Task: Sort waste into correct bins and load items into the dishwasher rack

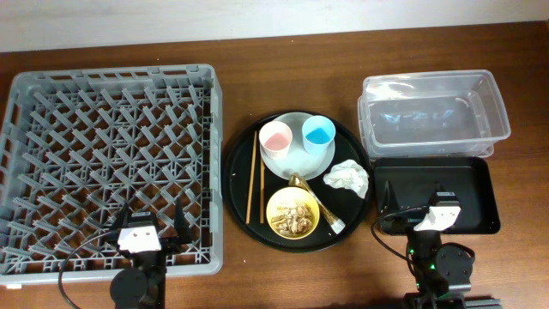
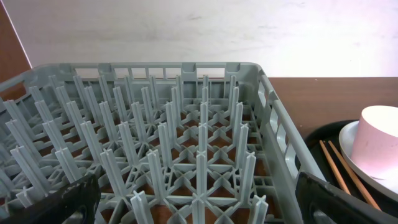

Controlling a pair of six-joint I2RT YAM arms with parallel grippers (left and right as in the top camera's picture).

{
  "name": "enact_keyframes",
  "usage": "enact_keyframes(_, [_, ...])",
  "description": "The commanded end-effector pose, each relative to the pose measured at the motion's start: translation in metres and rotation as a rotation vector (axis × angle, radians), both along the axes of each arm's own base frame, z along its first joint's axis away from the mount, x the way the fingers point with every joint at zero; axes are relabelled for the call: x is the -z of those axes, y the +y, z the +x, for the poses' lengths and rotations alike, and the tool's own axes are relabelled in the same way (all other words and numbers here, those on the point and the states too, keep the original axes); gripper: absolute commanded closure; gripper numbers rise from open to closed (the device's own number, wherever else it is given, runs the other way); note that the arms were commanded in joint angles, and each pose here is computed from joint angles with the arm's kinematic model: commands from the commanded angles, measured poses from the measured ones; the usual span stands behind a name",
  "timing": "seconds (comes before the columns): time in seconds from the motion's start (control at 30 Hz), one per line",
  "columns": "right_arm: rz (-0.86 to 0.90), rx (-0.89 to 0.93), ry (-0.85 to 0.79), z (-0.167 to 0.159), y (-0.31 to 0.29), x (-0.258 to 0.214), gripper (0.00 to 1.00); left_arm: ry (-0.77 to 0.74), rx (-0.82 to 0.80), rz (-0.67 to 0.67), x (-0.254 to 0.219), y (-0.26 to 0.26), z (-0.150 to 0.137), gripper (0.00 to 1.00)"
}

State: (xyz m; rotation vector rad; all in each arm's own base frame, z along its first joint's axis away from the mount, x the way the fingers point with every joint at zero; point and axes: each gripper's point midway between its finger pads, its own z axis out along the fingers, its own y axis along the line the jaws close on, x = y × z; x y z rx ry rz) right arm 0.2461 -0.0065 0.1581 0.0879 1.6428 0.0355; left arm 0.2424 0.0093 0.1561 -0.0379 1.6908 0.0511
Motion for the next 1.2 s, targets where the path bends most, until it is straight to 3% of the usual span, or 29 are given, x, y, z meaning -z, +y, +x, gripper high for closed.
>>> enact_keyframes(0.0, [0.001,-0.006,0.006,0.0,0.002,0.003,0.01,0.005,-0.002,0.016,0.002,0.0,0.0,0.01])
enact_keyframes(0.37, [0.001,-0.008,0.006,0.0,0.002,0.003,0.01,0.005,-0.002,0.016,0.002,0.0,0.0,0.01])
enact_keyframes(0.5, [0.016,-0.145,-0.014,-0.002,0.025,-0.006,0.01,0.005,-0.002,0.016,0.002,0.0,0.0,0.01])
enact_keyframes(0.77, [0.023,-0.162,0.036,-0.023,0.029,-0.082,0.01,0.005,-0.001,0.016,0.002,0.0,0.0,0.01])
enact_keyframes(0.87, [0.033,-0.162,0.146,-0.022,0.029,-0.136,0.01,0.005,-0.002,0.016,0.002,0.0,0.0,0.01])
enact_keyframes(1.17, [0.077,-0.267,0.66,0.003,0.046,-0.205,0.01,0.005,-0.002,0.016,0.002,0.0,0.0,0.01])
